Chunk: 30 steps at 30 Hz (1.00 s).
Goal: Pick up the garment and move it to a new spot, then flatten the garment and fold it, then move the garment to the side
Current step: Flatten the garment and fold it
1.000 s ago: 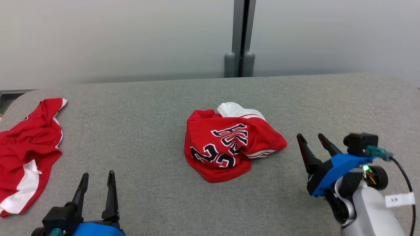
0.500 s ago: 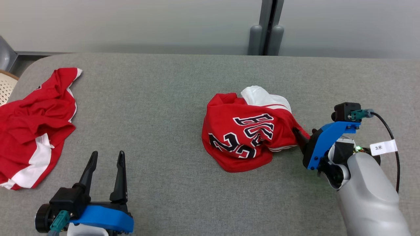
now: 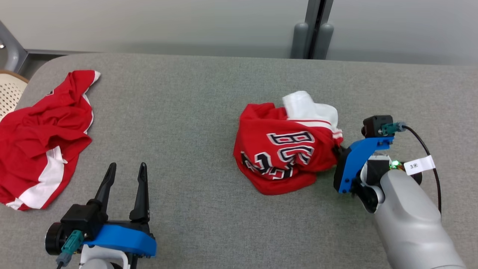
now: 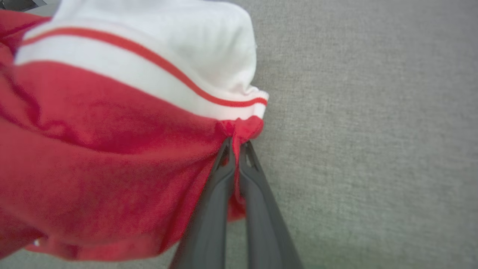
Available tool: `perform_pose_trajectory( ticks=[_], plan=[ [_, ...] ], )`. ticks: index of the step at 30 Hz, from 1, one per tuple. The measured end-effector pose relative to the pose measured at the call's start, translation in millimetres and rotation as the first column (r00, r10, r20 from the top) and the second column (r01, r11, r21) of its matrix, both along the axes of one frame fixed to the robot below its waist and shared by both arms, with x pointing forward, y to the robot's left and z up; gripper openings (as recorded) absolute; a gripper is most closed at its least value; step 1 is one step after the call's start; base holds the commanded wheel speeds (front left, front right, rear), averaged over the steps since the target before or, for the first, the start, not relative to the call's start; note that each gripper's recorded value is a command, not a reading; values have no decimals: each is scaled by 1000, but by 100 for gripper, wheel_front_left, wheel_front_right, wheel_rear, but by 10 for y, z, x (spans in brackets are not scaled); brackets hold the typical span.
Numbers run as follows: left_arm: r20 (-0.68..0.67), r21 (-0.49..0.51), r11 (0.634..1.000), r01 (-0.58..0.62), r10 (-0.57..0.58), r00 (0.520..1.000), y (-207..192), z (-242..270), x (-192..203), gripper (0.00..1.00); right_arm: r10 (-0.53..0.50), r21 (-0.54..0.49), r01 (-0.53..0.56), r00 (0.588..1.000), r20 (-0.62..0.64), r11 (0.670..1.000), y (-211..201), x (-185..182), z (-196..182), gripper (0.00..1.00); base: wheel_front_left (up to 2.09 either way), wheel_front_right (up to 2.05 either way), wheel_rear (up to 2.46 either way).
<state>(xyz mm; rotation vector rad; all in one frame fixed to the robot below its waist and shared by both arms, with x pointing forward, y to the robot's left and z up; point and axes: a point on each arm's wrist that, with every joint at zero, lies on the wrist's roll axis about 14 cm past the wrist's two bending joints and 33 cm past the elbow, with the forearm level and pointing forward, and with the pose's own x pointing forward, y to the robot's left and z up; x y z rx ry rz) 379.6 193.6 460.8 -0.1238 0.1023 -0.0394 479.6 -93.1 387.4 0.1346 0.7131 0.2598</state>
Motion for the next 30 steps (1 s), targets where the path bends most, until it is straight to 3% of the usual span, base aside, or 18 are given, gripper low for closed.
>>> perform_pose_trajectory(
  ticks=[7, 14, 19, 25, 30],
  plan=[
    [13, -12, 1000, 2, -2, 1000, -17, 40, -101, 100, 8, 21, -15, 952, 306, 1000, 60, 313, 906, 0, 0, 0, 0],
    [51, -20, 1000, 5, -4, 999, -29, 166, -183, 100, 111, -9, -126, 832, 543, 992, 381, 283, 1926, 0, 0, 0, 0],
    [72, -21, 1000, 1, 0, 997, -10, 240, -217, 100, 204, -20, -246, 753, 625, 969, 763, 135, 2434, 0, 0, 0, 0],
    [74, -19, 1000, -7, 8, 997, 22, 247, -234, 100, 291, -32, -397, 612, 735, 917, 1256, 7, 3105, 0, 0, 0, 0],
    [66, -16, 1000, -17, 18, 998, 51, 225, -240, 100, 293, -26, -482, 488, 822, 876, 1507, -79, 3622, 0, 0, 0, 0]
  ],
)
